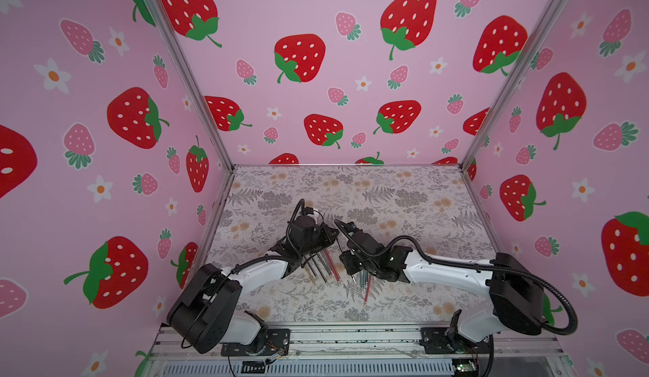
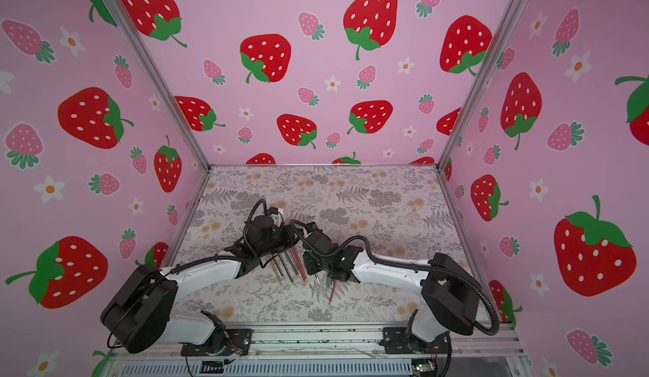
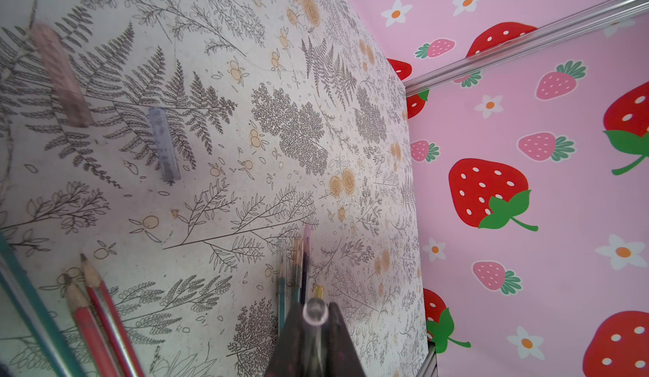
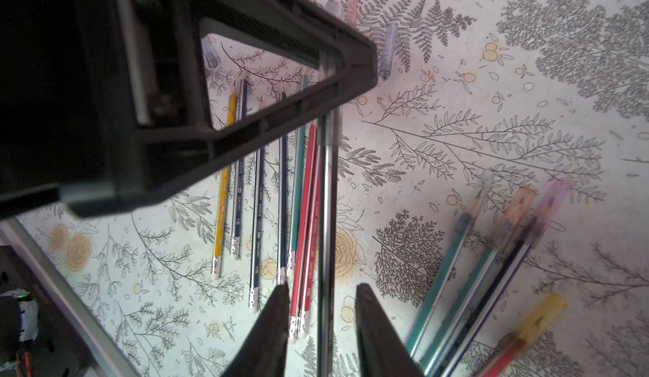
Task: Remove the protective cover of the pencils
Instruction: Remove the protective sleeve from the pencil.
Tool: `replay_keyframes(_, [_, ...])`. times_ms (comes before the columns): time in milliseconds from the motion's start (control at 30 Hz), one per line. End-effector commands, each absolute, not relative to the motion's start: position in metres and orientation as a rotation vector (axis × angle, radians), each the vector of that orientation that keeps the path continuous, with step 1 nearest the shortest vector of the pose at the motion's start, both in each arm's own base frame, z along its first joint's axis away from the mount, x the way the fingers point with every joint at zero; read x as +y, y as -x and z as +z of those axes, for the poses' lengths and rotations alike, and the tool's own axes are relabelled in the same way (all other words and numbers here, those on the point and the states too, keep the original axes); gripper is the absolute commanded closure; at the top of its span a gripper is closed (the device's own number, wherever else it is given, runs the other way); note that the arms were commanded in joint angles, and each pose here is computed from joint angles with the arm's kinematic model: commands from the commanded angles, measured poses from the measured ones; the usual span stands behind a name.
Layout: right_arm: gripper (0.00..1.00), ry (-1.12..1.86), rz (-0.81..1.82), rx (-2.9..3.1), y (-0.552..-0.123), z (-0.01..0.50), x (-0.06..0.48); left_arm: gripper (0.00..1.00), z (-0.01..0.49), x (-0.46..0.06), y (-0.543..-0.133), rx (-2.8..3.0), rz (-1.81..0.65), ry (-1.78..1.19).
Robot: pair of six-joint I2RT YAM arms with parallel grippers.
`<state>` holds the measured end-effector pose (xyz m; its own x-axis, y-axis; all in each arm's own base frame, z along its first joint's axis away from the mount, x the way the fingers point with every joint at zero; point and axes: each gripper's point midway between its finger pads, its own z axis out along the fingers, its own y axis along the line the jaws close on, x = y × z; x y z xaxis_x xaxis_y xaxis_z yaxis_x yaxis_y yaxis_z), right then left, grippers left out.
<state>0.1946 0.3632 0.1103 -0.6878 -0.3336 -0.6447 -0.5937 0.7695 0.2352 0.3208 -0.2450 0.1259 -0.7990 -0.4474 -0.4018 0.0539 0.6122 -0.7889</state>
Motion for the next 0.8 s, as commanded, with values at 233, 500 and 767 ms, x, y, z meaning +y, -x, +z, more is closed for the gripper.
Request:
replay_keyframes(233, [0.93, 0.707, 0.561, 2.378, -0.199, 0.106, 0.374, 0.98, 0.15, -0.252, -0.325, 2.21, -1.172, 0.279])
replay_keyframes(500, [1.0, 0.749, 0.572, 2.351, -0.191, 0.114, 0.375, 1.0, 0.153, -0.252, -0.325, 2.215, -1.17, 0.277])
replay_keyframes(767, [1.0, 0.761, 0.588, 2.334, -0.182, 0.112, 0.37, 1.0, 0.148, -0.248, -0.322, 2.215, -1.156, 0.306])
